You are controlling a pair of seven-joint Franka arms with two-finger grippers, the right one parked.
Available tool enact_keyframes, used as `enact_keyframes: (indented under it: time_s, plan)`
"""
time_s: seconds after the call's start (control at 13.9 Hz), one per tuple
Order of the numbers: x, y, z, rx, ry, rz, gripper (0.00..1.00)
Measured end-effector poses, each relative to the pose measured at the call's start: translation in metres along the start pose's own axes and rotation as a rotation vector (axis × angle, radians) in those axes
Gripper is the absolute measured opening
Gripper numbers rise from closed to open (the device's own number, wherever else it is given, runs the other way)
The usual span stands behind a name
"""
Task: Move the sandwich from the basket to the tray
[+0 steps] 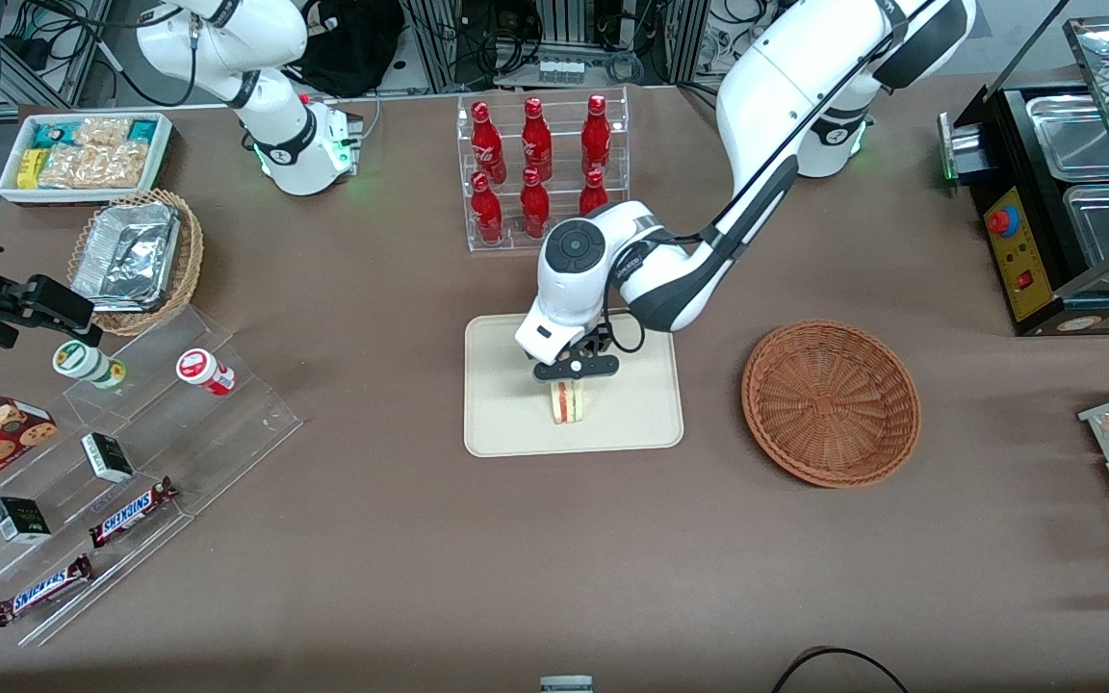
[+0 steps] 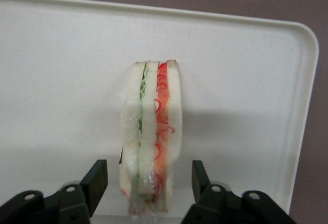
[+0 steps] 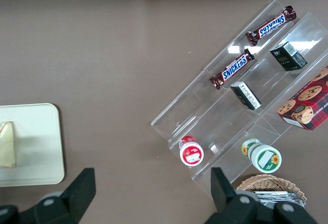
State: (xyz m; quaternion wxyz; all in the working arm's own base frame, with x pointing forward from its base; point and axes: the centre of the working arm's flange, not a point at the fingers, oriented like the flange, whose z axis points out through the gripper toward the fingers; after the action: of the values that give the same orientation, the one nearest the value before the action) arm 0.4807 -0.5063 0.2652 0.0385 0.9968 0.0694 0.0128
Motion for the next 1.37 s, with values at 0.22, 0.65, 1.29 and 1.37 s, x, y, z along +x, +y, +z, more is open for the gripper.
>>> enact_keyframes:
  time_s: [0.22, 0.65, 1.29, 1.37]
  plan:
    - [0.010, 0.000, -0.056, -0.017, 0.059, -0.115, 1.00]
    - [0.052, -0.063, -0.173, 0.079, 0.157, -0.292, 1.00]
    - [0.117, -0.221, -0.278, 0.080, -0.017, -0.298, 1.00]
    - [0.120, -0.239, -0.289, 0.083, -0.034, -0.283, 1.00]
